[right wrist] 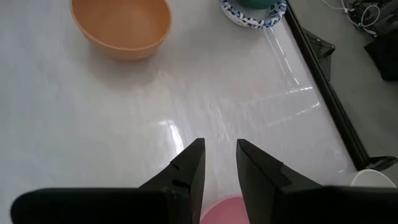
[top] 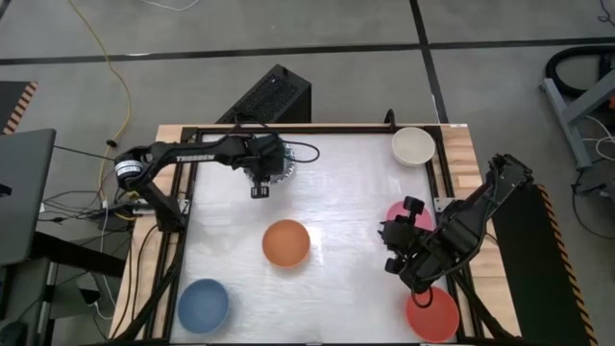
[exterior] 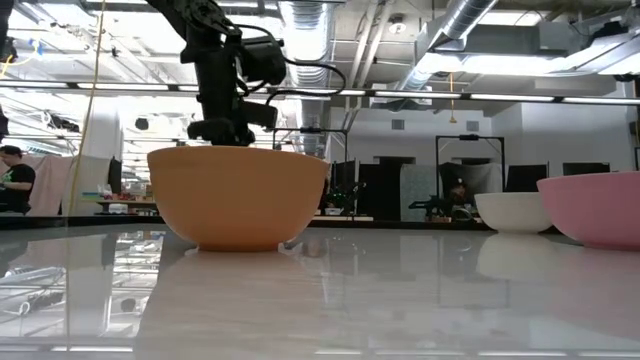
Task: Nest bowls inside each other
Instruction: Stack the green bowl on the blue patterned bowl, then stack the dark blue bowl on the green bowl
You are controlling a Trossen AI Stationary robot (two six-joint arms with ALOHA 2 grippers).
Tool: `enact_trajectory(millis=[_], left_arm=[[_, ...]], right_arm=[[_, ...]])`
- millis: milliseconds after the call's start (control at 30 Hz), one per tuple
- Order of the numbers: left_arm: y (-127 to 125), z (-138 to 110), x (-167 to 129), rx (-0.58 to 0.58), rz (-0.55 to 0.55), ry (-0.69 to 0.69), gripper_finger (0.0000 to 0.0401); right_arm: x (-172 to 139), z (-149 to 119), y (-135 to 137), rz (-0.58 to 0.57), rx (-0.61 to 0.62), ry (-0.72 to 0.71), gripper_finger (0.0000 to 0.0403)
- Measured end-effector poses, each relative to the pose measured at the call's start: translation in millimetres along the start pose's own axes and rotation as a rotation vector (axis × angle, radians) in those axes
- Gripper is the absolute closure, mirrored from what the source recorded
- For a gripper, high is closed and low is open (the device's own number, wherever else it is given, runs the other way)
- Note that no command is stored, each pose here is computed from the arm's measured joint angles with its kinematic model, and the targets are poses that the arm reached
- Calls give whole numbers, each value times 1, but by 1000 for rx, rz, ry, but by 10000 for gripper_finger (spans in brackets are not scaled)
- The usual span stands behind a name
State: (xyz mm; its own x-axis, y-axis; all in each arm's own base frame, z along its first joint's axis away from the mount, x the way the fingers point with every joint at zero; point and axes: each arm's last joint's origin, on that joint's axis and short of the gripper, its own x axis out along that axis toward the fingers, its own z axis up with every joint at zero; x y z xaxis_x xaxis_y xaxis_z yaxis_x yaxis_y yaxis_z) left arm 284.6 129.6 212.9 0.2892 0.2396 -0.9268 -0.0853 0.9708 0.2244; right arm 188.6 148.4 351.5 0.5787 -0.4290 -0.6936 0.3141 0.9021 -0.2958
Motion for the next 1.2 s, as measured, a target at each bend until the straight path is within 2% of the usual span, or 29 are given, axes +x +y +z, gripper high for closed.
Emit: enact_trajectory(millis=[200,533,667,900,1067,1200], left_arm=[[2,0,0,23,16,-10,367],[3,7,-3,13,46,-72,238],[1,8,-3,21,55,-77,201],[-3,13,-7,23,67,-80,176],[0,25,-23,13,72,-113,175],[5,35,-38,-43,63,-142,175]], right_arm=[[0,1,1,8,10,-6,290],[1,1,2,12,17,-8,290],[1,2,3,16,21,-10,290],[1,1,3,15,19,-10,290],[1,2,3,15,19,-10,290],[1,2,3,15,13,-11,290]])
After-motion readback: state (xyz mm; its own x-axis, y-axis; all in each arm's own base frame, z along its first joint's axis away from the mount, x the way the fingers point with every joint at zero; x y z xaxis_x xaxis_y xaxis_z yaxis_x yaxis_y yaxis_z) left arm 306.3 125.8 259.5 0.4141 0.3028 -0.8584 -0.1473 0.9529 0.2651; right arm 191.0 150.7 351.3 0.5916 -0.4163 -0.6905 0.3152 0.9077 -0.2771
